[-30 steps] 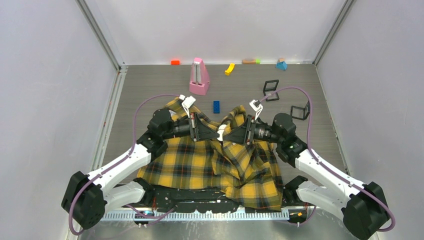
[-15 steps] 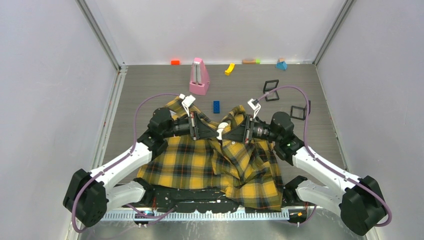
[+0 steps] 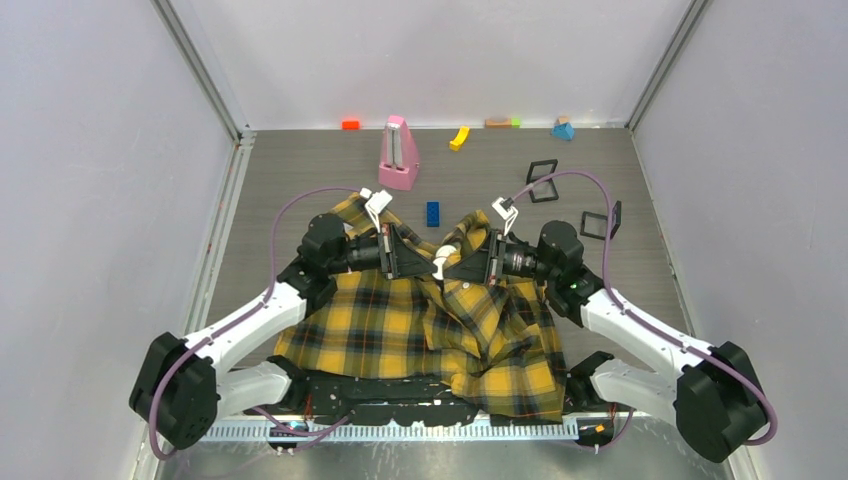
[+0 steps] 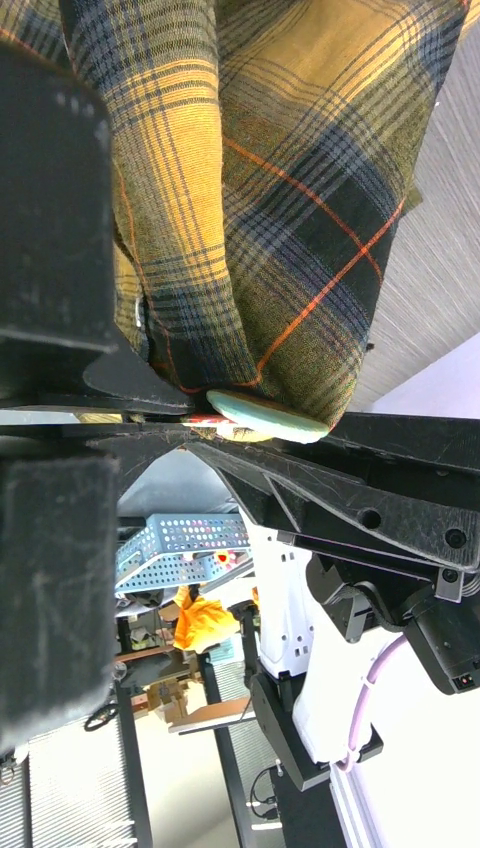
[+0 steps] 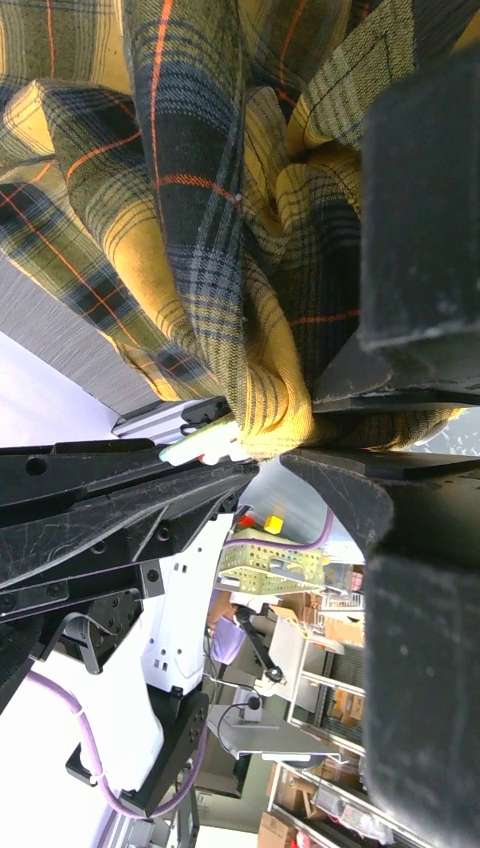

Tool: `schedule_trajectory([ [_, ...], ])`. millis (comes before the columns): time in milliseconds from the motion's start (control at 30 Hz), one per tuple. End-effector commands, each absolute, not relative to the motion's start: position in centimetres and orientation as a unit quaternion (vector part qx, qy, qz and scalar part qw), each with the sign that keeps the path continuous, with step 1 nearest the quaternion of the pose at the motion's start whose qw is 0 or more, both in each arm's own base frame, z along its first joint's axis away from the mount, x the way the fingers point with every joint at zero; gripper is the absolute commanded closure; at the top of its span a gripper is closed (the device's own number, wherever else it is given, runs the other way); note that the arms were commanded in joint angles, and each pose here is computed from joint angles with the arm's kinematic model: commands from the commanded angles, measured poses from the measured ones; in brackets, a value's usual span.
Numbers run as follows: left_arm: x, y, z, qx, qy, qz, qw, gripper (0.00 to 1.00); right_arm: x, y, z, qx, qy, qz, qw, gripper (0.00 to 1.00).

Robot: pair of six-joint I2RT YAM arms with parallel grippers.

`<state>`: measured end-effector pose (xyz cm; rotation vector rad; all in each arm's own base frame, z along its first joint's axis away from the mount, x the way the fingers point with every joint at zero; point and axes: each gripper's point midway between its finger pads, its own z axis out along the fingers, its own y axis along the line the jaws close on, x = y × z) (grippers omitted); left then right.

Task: Pin the brooch onto the clothing

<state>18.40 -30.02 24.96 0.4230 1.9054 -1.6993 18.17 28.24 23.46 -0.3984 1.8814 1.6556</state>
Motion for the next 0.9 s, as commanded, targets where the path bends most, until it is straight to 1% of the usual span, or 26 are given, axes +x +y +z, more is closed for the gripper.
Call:
schedule_trajectory([
  [0, 16.2, -30.9, 28.4, 0.219, 0.656, -0.670, 0.269, 1.00, 19.1, 29.0, 24.1, -0.156, 0.703, 0.619, 0.313, 0.80],
  [400, 16.1, -31.4, 28.4, 0.227, 0.653, -0.673, 0.264, 1.00, 20.2, 29.3, 21.9, -0.133, 0.737, 0.596, 0.288, 0.85],
  [533, 16.2, -31.3, 28.4, 0.223, 0.654, -0.670, 0.271, 1.00, 21.2, 28.9, 20.9, -0.109, 0.757, 0.572, 0.296, 0.87],
  [867, 16.7, -30.9, 28.1, 0.203, 0.662, -0.661, 0.291, 1.00, 23.4, 27.0, 18.3, -0.039, 0.797, 0.505, 0.329, 0.88],
])
